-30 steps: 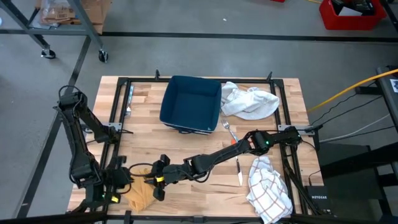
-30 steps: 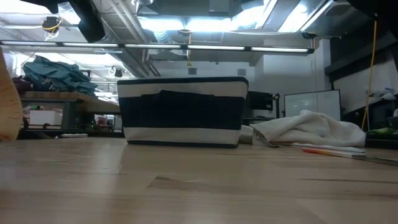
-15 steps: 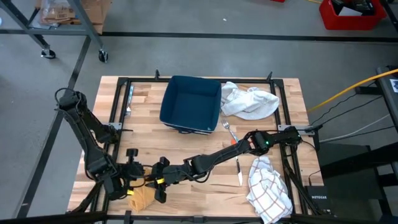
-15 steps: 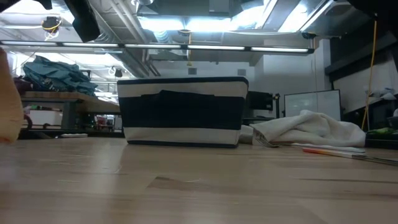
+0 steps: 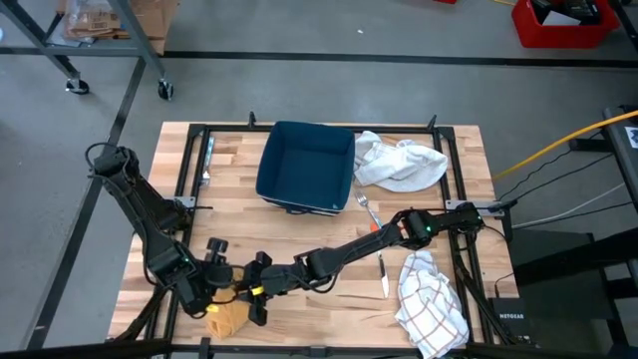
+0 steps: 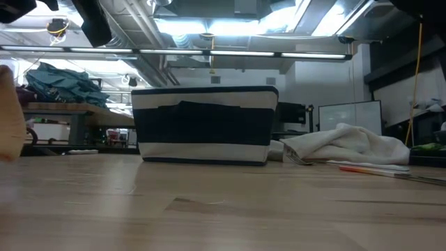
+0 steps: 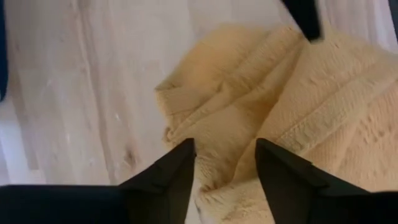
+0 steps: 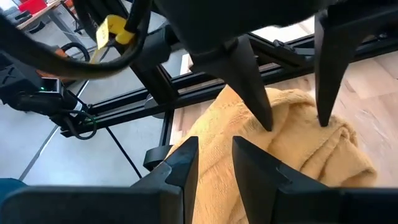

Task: Fold towel
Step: Fold the yellow towel

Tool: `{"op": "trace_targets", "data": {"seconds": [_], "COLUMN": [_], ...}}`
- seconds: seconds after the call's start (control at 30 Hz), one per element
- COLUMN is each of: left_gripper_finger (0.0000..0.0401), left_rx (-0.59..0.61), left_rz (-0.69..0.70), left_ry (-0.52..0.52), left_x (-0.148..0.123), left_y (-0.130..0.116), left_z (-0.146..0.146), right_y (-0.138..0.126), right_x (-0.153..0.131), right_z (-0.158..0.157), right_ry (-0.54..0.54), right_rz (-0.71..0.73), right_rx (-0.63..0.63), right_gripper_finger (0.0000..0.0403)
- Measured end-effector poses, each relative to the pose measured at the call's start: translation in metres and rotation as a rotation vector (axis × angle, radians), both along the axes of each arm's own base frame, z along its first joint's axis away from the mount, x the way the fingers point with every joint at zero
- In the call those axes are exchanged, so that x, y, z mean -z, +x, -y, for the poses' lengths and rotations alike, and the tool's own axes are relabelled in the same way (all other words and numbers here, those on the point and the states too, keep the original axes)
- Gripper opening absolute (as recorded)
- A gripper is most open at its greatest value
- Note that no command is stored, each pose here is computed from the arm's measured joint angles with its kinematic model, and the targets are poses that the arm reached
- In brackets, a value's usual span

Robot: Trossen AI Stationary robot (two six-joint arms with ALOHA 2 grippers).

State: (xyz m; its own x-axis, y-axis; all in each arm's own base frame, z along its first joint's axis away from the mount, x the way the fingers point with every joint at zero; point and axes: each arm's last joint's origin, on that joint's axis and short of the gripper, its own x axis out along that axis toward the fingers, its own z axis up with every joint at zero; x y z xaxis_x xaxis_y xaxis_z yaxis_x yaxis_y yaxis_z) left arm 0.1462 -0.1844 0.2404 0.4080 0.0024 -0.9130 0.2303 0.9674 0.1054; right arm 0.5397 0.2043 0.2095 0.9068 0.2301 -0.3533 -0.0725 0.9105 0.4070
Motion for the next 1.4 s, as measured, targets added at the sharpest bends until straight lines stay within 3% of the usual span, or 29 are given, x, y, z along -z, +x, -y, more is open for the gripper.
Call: {"op": "trace_targets", "data": {"seconds": [0.17, 0.57, 0.9, 1.1, 1.4], "left_gripper_finger": [0.0185, 0.0186, 0.0186, 0.0186, 0.0186], "left_rx": [0.089, 0.122, 0.101, 0.137, 0.205], "left_rz": [-0.003, -0.005, -0.021, -0.099, -0.075], "left_ry": [0.037, 0.057, -0.039, -0.13, -0.045], "left_x": [0.0, 0.0, -0.014, -0.019, -0.009], "left_y": [0.0, 0.003, 0.008, 0.006, 0.006], "left_z": [0.0, -0.002, 0.002, 0.006, 0.002], "right_y": [-0.003, -0.006, -0.014, -0.013, -0.012], "right_x": [0.004, 0.009, 0.026, 0.025, 0.023], "right_z": [-0.003, -0.005, 0.005, 0.006, 0.004], "right_ry": [-0.018, -0.035, -0.157, -0.143, -0.135], "right_rz": [-0.046, -0.09, -0.272, -0.259, -0.239], "right_rx": [-0.006, -0.013, 0.076, 0.068, 0.066], "right_gripper_finger": [0.0102, 0.0102, 0.0102, 0.0102, 0.0102]}}
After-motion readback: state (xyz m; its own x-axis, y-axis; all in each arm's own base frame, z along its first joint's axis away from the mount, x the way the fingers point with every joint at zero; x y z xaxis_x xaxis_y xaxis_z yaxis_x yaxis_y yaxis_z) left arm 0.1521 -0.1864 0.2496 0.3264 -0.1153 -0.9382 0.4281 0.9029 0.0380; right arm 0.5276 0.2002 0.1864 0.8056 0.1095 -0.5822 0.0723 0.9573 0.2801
